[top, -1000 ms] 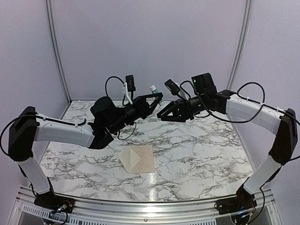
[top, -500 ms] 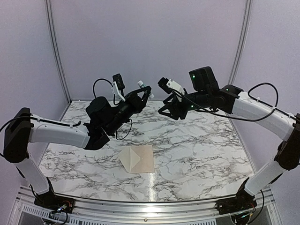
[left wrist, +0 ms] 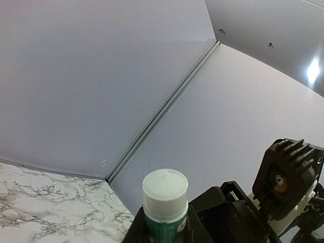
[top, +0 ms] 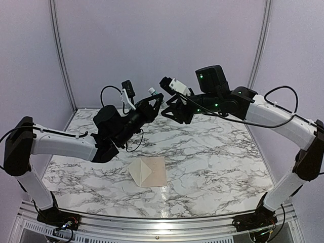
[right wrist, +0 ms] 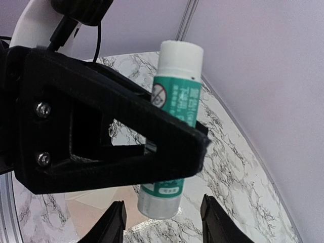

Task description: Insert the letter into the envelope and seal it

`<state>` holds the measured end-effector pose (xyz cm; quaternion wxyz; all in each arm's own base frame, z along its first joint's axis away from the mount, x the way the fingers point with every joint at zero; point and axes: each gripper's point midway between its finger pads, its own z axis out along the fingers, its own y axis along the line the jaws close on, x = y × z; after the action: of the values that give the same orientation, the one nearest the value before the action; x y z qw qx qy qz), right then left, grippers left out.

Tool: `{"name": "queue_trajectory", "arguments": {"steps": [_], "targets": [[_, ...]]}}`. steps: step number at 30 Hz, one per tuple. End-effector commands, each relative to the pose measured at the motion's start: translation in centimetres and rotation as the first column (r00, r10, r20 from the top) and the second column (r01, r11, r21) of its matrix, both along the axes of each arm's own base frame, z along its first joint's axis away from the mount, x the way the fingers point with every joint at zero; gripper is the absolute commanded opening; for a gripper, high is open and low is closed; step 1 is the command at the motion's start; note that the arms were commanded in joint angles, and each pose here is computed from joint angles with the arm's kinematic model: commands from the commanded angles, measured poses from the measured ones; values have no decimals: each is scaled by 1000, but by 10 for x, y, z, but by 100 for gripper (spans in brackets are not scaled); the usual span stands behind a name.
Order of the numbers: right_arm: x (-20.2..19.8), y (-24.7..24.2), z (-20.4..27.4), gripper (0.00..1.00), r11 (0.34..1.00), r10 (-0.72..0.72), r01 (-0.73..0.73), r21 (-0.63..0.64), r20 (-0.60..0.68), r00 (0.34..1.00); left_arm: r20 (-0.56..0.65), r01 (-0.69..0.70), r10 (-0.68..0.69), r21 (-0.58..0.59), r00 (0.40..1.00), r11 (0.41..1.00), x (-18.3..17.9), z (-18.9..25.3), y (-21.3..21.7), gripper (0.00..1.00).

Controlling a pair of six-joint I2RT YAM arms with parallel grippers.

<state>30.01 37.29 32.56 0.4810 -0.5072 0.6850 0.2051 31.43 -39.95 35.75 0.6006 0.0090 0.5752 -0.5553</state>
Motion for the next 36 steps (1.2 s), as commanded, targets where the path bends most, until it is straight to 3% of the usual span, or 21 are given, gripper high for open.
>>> {"name": "queue_trajectory", "arguments": {"steps": [1,12,23,28,31,33,36], "targets": [[3,2,16,46,1000,-13,12,28,36,999,23,7,-7,-6,1000,1000,-5,7,0,0],[4,5,14,38,999,-2,1,32,40,999,24,39,-39,-3,999,999,-6,5,-9,0],[1,11,14,9,999,28,-30,44,28,999,17,50,-50,4,999,999,-4,0,-14,0],[-24,18,23,5,980,179,-177,96,-21,984,21,81,-81,11,996,997,-6,-1,-19,0],[-59,14,31,4,898,418,-385,214,-134,899,36,137,-138,24,990,990,-11,-1,-28,0],[-85,4,37,5,789,596,-512,339,-217,773,55,174,-176,32,983,984,-16,1,-34,0],[-108,-11,37,4,652,753,-566,504,-342,563,87,238,-241,50,966,970,-25,6,-42,0]]}}
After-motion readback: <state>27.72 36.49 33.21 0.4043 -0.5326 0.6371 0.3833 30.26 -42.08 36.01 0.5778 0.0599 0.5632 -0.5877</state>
